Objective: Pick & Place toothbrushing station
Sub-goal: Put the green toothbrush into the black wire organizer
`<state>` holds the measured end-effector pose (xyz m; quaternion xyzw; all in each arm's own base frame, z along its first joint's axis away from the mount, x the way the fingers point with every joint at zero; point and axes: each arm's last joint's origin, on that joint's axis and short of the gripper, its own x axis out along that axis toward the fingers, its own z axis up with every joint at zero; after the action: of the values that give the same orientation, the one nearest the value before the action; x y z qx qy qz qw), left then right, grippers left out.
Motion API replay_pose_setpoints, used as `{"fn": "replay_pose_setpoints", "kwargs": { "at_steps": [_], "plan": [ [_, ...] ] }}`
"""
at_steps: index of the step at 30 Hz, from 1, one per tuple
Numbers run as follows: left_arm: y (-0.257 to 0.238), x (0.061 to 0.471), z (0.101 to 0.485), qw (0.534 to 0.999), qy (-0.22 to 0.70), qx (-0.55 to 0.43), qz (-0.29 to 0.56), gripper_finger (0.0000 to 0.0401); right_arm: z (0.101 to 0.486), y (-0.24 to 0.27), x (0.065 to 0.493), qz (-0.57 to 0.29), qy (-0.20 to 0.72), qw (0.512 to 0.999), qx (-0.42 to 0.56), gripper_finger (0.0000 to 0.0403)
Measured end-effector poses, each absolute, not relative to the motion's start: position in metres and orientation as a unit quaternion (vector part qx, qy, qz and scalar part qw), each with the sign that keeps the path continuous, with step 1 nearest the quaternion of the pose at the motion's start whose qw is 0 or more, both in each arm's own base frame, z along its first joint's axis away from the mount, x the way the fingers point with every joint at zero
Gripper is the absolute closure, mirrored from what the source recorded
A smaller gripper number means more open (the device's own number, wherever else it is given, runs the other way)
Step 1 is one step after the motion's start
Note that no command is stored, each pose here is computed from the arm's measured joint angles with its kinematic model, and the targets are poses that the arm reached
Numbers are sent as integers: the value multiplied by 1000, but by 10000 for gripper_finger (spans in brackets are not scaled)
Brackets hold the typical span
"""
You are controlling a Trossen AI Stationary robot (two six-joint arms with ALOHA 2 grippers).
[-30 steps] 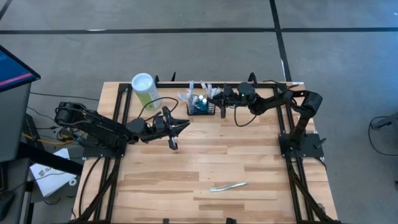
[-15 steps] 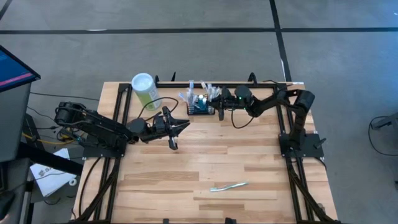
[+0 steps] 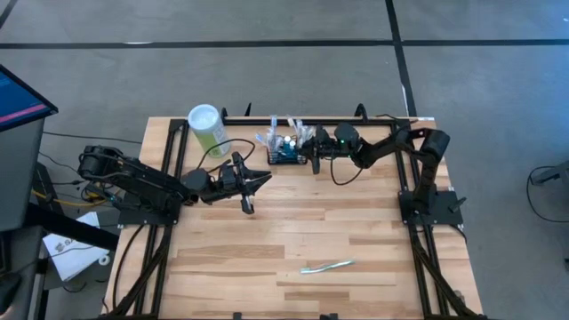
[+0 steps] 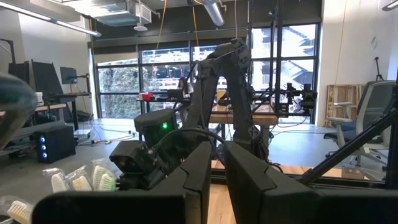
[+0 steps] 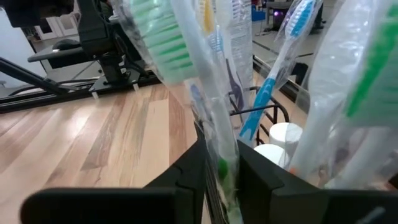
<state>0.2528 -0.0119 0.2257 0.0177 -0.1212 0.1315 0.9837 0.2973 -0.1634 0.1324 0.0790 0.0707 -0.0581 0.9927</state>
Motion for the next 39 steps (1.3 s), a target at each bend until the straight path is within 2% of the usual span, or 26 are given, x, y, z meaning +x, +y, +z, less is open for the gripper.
{"fn": "replay_pose_setpoints", "kwargs": {
  "at_steps": [21,32,39],
  "plan": [
    [-12,253,225,984,-118,18,131,362,133,-162,298,-45,72,994,74,332],
    [-12,253,225,984,-117,18,131,362,158,-161,291,-37,70,994,72,331],
    [-12,253,225,984,-118,18,131,362,157,-161,286,-42,111,990,76,301]
  ]
}}
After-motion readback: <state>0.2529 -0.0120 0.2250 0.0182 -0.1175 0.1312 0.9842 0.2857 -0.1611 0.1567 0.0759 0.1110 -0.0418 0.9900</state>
